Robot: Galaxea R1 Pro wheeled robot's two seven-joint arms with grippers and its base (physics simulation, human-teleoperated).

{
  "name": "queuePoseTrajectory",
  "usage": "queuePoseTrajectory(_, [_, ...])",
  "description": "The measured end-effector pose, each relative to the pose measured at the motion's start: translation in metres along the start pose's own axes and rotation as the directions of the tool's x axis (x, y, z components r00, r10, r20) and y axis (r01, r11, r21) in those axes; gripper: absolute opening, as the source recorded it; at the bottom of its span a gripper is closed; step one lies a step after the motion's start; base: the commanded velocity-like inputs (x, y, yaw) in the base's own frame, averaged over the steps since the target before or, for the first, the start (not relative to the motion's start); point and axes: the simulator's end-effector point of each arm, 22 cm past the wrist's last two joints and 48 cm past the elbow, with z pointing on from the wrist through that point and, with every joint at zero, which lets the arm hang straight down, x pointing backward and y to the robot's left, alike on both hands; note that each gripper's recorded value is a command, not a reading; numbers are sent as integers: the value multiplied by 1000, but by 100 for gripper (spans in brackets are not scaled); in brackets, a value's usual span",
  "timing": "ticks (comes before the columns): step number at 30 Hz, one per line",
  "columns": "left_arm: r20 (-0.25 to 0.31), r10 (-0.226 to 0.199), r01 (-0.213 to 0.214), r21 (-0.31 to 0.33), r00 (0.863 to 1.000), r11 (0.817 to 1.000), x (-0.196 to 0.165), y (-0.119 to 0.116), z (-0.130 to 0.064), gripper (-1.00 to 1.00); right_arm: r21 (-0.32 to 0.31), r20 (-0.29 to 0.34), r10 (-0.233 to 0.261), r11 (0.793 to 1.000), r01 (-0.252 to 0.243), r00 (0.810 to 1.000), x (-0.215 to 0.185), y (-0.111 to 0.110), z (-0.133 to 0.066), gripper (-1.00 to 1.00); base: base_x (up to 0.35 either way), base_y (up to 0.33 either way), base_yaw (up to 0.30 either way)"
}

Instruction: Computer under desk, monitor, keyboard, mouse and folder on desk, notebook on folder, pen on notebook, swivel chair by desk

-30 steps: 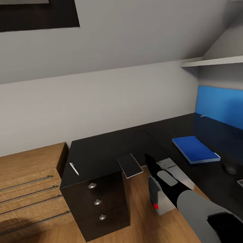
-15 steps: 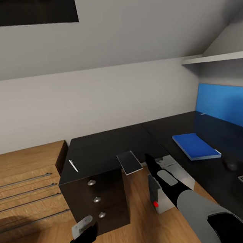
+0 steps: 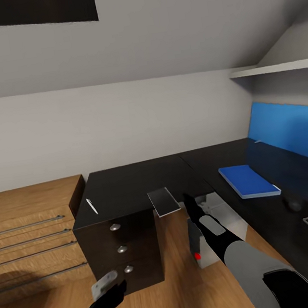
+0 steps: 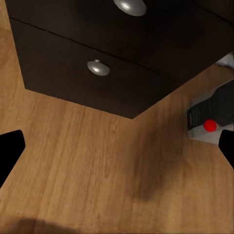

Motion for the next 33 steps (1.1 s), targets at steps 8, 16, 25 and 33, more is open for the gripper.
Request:
queuePoseTrajectory(8, [4,4,-4,-8,1000,1000,10,11,10,100,1,-2,-1,1000,1,1000,5,-16,3,100,0,0,0])
queuePoseTrajectory(16, [9,12,-11,-16,1000,1000,18,22,18,100,-1,-10,-4,1000,4,1000,10,-30,5,100,0,0,0])
queuePoseTrajectory(25, [7,13,-13,-15,1000,1000,18,22,19,100,1,-83,0,1000,0,997,27,-31,4,100,0,0,0])
queuePoseTrajectory(33, [5,14,-14,-19,1000,1000,19,24,19,100,0,-186,8,1000,-8,982,50,-31,1,100,0,0,0])
